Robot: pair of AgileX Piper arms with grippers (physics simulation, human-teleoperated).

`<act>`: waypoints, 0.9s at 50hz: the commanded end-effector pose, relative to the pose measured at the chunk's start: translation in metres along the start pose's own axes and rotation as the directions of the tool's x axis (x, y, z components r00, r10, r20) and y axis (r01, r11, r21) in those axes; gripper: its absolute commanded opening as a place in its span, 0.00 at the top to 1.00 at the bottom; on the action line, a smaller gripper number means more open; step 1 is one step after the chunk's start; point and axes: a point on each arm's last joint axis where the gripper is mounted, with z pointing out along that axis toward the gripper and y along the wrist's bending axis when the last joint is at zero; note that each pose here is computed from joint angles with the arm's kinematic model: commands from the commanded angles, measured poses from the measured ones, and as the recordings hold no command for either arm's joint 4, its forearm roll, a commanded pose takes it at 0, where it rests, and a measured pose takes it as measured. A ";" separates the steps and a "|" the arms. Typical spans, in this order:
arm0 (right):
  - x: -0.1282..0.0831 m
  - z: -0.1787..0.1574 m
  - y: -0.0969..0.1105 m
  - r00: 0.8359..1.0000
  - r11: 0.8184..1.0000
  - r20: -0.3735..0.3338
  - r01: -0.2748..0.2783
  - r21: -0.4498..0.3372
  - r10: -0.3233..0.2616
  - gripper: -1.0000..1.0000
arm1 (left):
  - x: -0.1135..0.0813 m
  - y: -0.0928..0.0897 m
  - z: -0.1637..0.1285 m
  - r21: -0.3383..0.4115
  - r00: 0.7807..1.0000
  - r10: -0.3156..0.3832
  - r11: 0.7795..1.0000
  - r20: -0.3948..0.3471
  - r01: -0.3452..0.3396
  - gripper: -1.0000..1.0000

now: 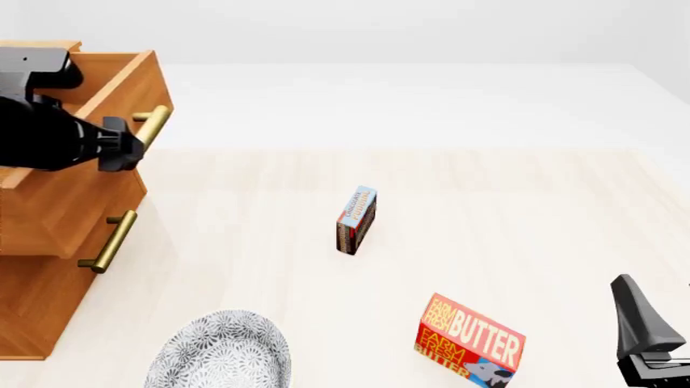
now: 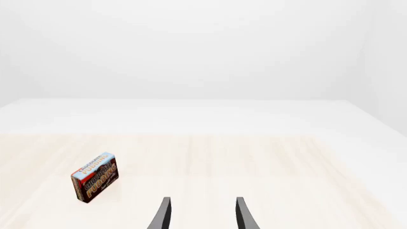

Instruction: Put the chocolate pudding in the top drawer of the cabinet and close it.

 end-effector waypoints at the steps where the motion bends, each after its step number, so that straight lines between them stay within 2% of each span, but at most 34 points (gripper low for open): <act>1: 0.000 0.000 0.000 1.000 1.000 0.000 0.000 0.000 0.000 0.00 | 0.011 -0.011 0.008 0.055 0.998 0.036 0.998 -0.042 -0.034 0.00; 45: 0.000 0.000 0.000 1.000 1.000 0.000 0.000 0.000 0.000 0.00 | 0.018 -0.032 0.012 0.116 0.998 0.052 0.992 -0.030 -0.048 0.00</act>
